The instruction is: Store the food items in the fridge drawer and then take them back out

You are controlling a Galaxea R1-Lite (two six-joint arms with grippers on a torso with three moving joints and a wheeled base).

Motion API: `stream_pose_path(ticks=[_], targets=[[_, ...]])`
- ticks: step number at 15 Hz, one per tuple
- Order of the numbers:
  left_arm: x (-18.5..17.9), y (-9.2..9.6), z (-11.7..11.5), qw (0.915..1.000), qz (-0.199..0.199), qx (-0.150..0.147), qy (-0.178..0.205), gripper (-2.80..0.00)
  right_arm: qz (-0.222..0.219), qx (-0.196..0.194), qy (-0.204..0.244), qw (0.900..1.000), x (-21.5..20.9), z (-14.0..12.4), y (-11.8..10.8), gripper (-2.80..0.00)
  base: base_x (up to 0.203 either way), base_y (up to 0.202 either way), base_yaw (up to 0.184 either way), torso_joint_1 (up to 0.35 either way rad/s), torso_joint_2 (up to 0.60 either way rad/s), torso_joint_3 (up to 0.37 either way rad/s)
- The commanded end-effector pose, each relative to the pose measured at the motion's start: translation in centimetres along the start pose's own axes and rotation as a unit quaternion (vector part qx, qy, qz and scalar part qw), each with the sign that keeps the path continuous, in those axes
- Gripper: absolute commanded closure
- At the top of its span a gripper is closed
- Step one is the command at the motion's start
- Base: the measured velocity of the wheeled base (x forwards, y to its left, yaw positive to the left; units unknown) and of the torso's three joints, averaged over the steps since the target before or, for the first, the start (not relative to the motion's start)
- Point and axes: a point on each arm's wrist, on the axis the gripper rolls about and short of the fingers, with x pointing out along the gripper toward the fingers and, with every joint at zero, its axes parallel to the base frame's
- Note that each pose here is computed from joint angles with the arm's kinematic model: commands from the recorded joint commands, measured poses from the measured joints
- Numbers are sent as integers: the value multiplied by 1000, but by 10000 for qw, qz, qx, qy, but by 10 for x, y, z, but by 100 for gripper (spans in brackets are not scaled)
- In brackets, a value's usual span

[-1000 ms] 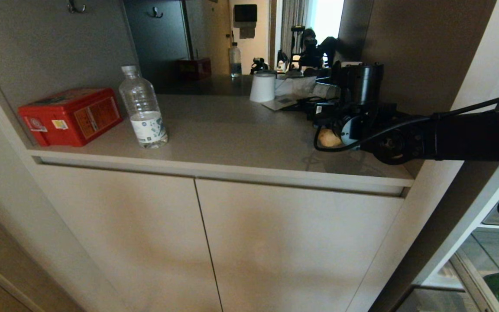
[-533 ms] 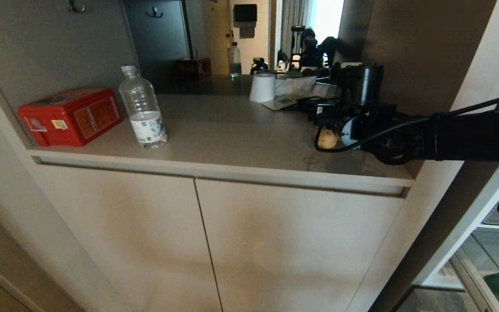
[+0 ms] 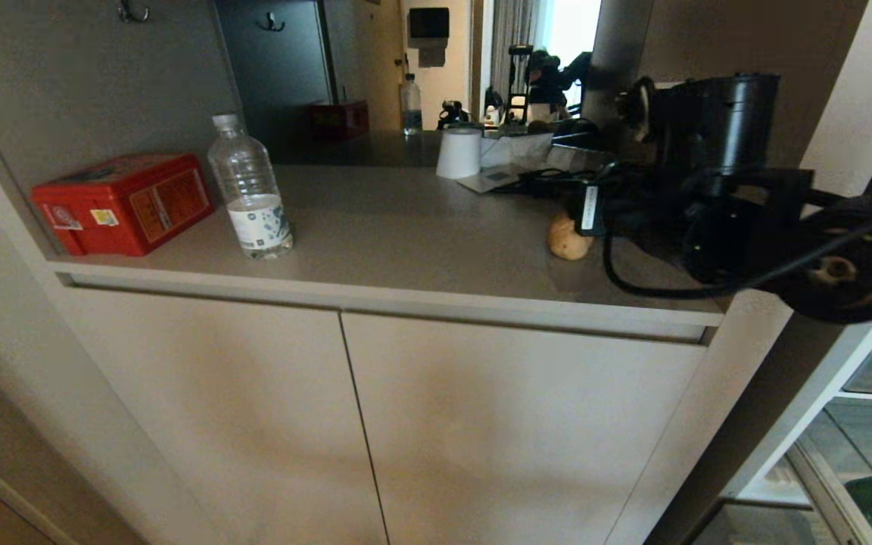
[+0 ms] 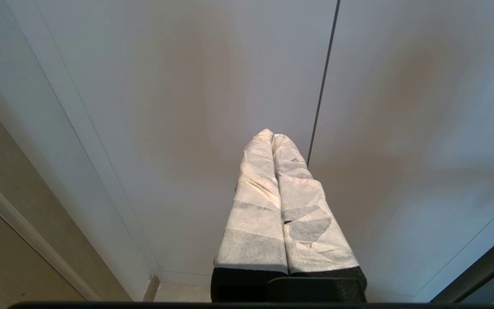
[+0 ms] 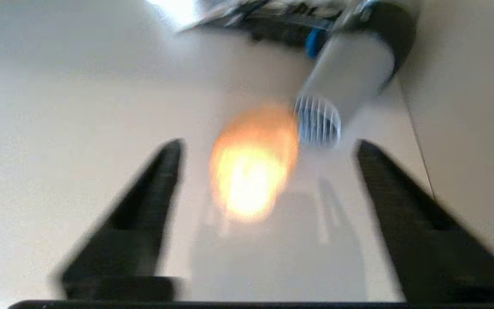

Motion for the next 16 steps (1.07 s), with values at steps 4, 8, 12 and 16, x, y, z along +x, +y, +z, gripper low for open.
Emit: stream_pose_path(ticks=[4, 8, 12, 16], targets=[[1, 0, -3, 10000, 2, -1, 55, 0, 752, -17, 61, 9971, -129, -17, -55, 0, 0, 0, 0, 0, 0, 0], [1, 0, -3, 10000, 2, -1, 55, 0, 743, -210, 729, 9943, -150, -71, -74, 0, 0, 0, 0, 0, 0, 0], [1, 0, -3, 10000, 2, -1, 55, 0, 396, -23, 1942, 9802, -156, -104, -82, 0, 0, 0, 0, 0, 0, 0], [1, 0, -3, 10000, 2, -1, 55, 0, -14, 29, 2792, 9602, -192, -113, -112, 0, 0, 0, 0, 0, 0, 0]])
